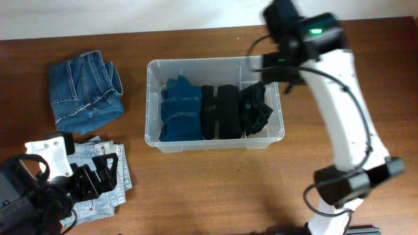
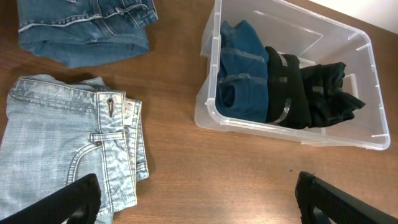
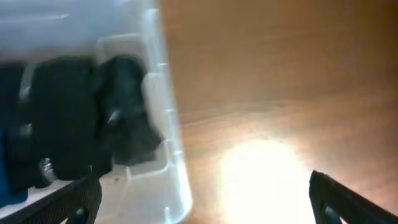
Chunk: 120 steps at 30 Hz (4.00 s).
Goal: Pack container
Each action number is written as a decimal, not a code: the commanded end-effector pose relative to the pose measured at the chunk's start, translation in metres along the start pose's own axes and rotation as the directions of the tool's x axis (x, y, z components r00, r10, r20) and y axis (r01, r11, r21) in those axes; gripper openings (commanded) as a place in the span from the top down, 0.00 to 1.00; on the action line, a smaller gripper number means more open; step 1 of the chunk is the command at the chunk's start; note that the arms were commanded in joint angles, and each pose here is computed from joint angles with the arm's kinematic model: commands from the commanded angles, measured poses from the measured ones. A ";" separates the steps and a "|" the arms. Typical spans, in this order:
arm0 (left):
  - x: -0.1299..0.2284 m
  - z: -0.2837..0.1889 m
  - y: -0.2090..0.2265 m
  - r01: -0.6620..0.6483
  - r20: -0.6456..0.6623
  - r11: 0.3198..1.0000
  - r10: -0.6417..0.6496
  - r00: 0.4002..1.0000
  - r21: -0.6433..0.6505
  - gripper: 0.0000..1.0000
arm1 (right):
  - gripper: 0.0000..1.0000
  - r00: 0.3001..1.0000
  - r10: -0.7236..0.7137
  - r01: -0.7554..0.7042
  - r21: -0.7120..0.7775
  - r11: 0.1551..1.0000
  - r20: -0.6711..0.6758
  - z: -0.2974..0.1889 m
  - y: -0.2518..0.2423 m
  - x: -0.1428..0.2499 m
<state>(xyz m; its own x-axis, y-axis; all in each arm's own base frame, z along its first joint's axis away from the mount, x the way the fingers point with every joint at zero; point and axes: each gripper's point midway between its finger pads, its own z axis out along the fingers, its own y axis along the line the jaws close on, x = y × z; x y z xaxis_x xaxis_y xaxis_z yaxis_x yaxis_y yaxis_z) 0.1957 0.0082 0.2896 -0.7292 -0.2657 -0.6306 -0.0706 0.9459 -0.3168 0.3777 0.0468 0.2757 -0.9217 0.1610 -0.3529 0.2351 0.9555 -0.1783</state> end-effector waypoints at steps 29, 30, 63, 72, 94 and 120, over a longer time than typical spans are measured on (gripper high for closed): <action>-0.001 0.000 0.000 -0.015 0.003 1.000 0.015 1.000 -0.001 0.01 | 0.01 0.572 0.820 -0.818 0.099 0.566 0.038 -0.004 -0.309 0.048; -0.001 0.000 0.000 -0.015 0.003 1.000 0.015 1.000 -0.001 0.01 | 0.02 0.563 0.825 -0.822 0.123 0.555 0.041 -0.004 -0.314 0.053; -0.001 0.000 0.000 -0.015 0.003 1.000 0.015 1.000 -0.001 0.01 | 0.02 0.732 0.681 -0.670 0.201 0.714 0.023 -0.007 -0.330 0.064; -0.001 0.000 0.000 -0.015 0.003 1.000 0.015 1.000 -0.001 0.01 | 0.02 0.732 0.681 -0.670 0.201 0.714 0.023 -0.007 -0.330 0.064; -0.001 0.000 0.000 -0.015 0.003 1.000 0.015 1.000 -0.001 0.01 | 0.02 0.732 0.681 -0.670 0.201 0.714 0.023 -0.007 -0.330 0.064; -0.160 0.152 0.077 0.050 0.024 0.989 -0.054 0.998 0.137 0.01 | 0.02 0.732 0.681 -0.670 0.201 0.714 0.023 -0.007 -0.330 0.064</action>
<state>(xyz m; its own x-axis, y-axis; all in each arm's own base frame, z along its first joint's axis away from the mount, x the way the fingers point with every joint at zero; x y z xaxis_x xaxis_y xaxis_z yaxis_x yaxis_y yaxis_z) 0.3870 0.0839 0.2679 -0.6924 -0.3039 -0.6544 0.0025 0.9059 -0.4234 0.2456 -0.2574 0.3133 -0.5125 0.7652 -0.3897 0.8433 0.5340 -0.0607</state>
